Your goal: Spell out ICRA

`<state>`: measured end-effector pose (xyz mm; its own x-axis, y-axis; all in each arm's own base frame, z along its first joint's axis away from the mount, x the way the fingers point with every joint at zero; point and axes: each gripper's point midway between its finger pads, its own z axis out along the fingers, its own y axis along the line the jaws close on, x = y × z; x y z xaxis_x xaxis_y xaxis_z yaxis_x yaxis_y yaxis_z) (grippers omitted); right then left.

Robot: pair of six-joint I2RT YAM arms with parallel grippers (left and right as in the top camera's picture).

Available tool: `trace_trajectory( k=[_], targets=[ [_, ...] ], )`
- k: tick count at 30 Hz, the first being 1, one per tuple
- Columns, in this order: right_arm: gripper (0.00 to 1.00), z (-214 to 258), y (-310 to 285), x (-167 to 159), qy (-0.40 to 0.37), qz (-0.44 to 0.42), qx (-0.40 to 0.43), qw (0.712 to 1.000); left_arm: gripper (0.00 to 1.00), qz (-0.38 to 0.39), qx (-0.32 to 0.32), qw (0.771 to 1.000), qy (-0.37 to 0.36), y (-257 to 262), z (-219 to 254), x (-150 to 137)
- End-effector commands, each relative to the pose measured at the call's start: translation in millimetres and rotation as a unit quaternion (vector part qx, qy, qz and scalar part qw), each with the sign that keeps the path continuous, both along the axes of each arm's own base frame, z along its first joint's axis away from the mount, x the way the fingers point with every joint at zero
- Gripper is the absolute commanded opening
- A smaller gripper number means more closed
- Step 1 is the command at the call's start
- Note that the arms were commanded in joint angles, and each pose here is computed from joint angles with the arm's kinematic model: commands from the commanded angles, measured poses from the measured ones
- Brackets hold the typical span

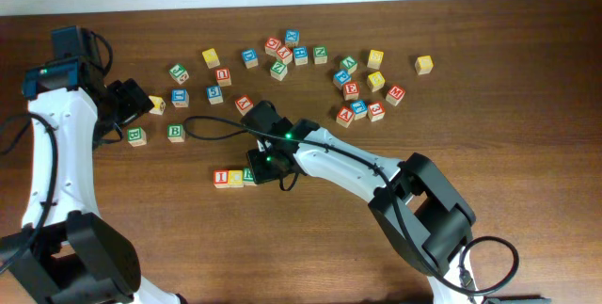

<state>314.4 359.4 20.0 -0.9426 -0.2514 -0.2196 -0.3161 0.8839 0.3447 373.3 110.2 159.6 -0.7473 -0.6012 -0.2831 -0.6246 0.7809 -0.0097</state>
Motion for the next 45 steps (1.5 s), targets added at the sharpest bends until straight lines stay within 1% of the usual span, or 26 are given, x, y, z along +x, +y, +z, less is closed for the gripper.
trace_trajectory(
  k=[1, 11, 14, 16, 18, 19, 21, 23, 25, 27, 32, 34, 45],
  targets=[
    [0.05, -4.0, -0.4, 2.1, -0.006, 0.003, -0.005, 1.0, 0.99, 0.007, -0.001, 1.0, -0.008, 1.2, 4.6, 2.5],
    [0.05, -3.8, -1.1, 5.3, -0.014, 0.001, -0.008, 1.0, 0.99, 0.007, -0.001, 1.0, -0.008, 1.2, 4.5, 2.5],
    [0.05, -6.1, -8.6, 9.5, -0.026, -0.008, -0.029, 0.999, 0.99, 0.007, -0.001, 1.0, -0.008, 1.2, 4.5, 2.5],
    [0.04, -7.2, -17.0, 18.1, -0.047, -0.02, -0.051, 0.997, 0.99, 0.007, -0.001, 1.0, -0.008, 1.2, 4.5, 2.5],
    [0.06, -4.0, -25.5, 38.3, -0.094, -0.043, -0.073, 0.992, 0.99, 0.007, -0.001, 1.0, -0.008, 1.2, 4.6, 2.5],
    [0.09, 1.3, -22.2, 50.5, -0.12, -0.049, -0.065, 0.989, 0.99, 0.007, -0.001, 1.0, -0.008, 1.2, 4.5, 2.5],
    [0.1, 11.2, -7.3, 62.4, -0.148, -0.033, -0.029, 0.988, 0.99, 0.007, -0.001, 1.0, -0.008, 1.2, 4.6, 2.5],
    [0.11, 19.0, 5.6, 67.5, -0.16, -0.027, 0.003, 0.987, 0.99, 0.007, -0.001, 1.0, -0.008, 1.2, 4.5, 2.5],
    [0.11, 23.5, 19.1, 62.3, -0.148, -0.01, 0.038, 0.988, 0.99, 0.007, -0.001, 1.0, -0.008, 1.2, 4.6, 2.5],
    [0.1, 23.3, 25.4, 53.6, -0.13, 0.004, 0.053, 0.99, 0.99, 0.007, -0.001, 1.0, -0.008, 1.2, 4.6, 2.5],
    [0.09, 18.4, 24.1, 46.5, -0.118, 0.009, 0.045, 0.992, 0.99, 0.007, -0.001, 1.0, -0.008, 1.2, 4.5, 2.5],
    [0.07, 16.7, 22.6, 45.0, -0.114, 0.009, 0.042, 0.993, 0.99, 0.007, -0.001, 1.0, -0.008, 1.2, 4.6, 2.5],
    [0.07, 3.4, 22.1, 36.0, -0.099, 0.016, 0.028, 0.995, 0.99, 0.007, -0.001, 1.0, -0.008, 1.2, 4.6, 2.5]
  ],
)
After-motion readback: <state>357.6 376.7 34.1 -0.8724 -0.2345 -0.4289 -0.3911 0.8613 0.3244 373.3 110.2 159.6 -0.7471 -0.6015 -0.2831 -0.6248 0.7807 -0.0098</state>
